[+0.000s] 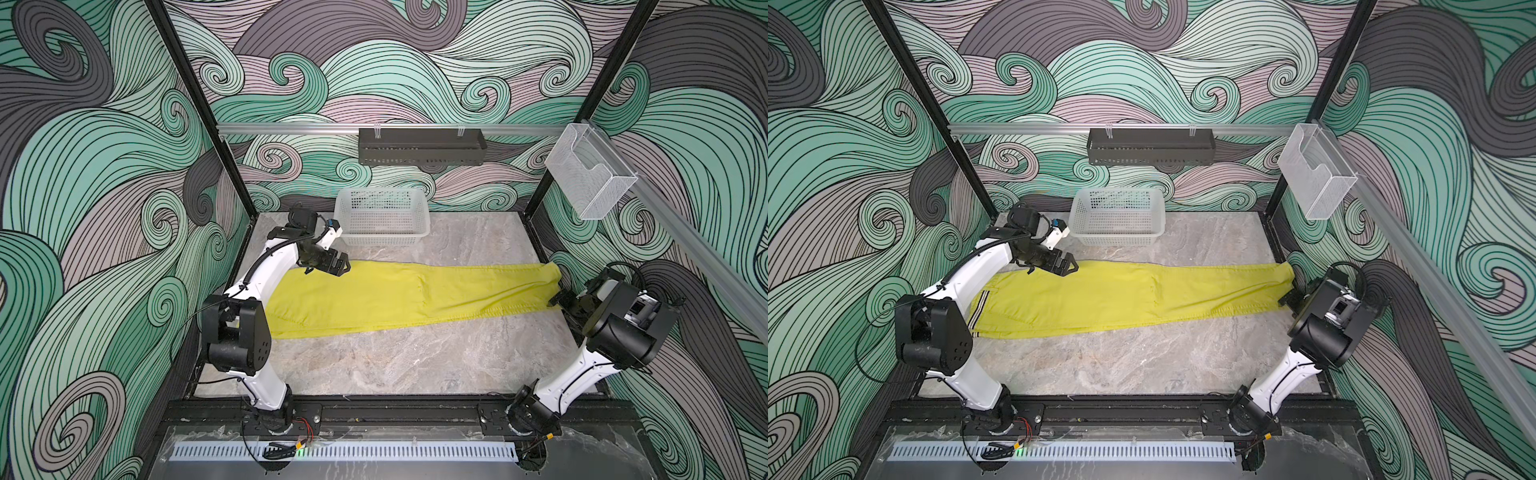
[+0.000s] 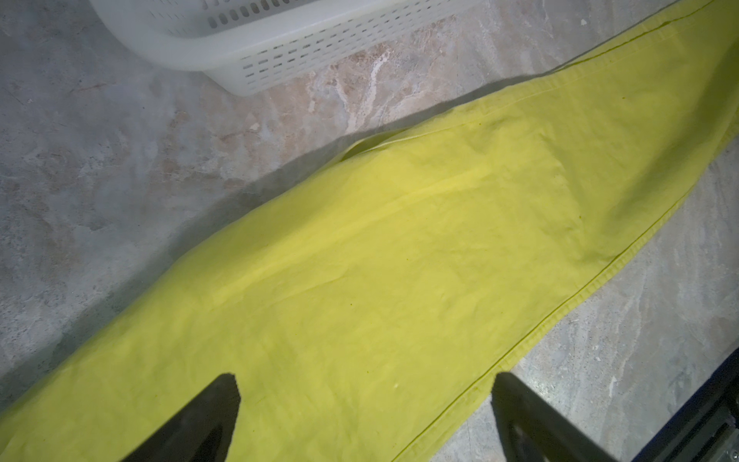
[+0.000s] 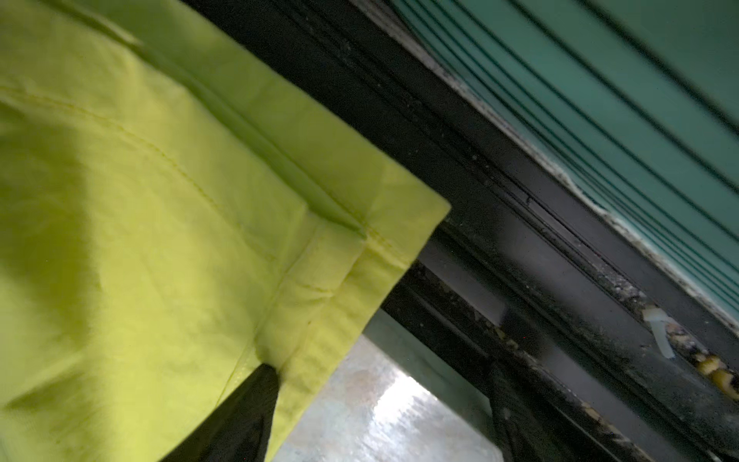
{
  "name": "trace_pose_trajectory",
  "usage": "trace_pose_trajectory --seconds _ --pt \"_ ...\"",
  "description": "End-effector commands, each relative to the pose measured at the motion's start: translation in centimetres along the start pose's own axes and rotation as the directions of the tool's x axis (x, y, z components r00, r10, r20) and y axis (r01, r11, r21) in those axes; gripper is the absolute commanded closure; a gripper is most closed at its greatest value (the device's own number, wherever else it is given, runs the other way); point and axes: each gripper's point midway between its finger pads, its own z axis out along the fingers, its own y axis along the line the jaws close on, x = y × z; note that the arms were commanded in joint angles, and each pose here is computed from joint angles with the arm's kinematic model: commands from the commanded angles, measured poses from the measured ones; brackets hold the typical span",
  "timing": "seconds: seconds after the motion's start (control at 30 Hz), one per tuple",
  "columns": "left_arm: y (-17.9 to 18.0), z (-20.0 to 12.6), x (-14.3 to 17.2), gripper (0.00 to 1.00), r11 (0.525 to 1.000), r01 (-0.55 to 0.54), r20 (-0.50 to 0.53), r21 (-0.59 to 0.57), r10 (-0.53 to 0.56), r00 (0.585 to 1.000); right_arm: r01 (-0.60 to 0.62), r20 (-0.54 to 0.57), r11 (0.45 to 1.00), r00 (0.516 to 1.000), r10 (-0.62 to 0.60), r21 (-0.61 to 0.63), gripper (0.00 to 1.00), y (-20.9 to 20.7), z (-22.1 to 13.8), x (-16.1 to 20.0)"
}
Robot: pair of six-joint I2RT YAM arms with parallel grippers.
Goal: Roll up the long pants
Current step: Fold the long pant at the center of the board.
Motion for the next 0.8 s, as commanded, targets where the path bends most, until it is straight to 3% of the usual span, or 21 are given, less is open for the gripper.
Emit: trace_pose_trajectory --seconds 0.0,0.2,0.37,0.5,0.6,0.77 --pt "-0.2 0.0 0.1 0.01 1.000 -0.020 -0.028 0.005 0.020 0.999 0.023 0.159 0.999 0.987 -0.015 -0.044 0.20 1.1 -0.2 -4.7" --pt "-0.4 0.3 0.0 0.01 1.000 -0.022 -0.035 0.017 0.023 0.999 0.070 0.219 0.984 0.975 -0.033 -0.162 0.26 3.3 -0.5 -6.1" --pt "-0.4 0.7 0.3 0.01 0.999 -0.024 -0.051 0.021 0.025 0.998 0.161 0.304 0.940 0.950 -0.066 -0.301 0.28 6.4 -1.5 -6.8" --pt "-0.2 0.8 0.4 0.01 0.999 -0.030 -0.063 0.011 0.031 0.998 0.135 0.246 0.938 0.968 -0.055 -0.320 0.31 6.5 0.2 -7.1" --pt "-0.2 0.9 0.6 0.01 0.999 -0.032 -0.072 0.007 0.033 0.997 0.135 0.217 0.936 0.974 -0.066 -0.326 0.46 6.5 0.9 -6.9" --pt "-0.3 0.9 0.5 0.01 0.999 -0.032 -0.072 0.011 0.032 0.997 0.176 0.258 0.937 0.961 -0.097 -0.302 0.90 6.6 -0.6 -7.0"
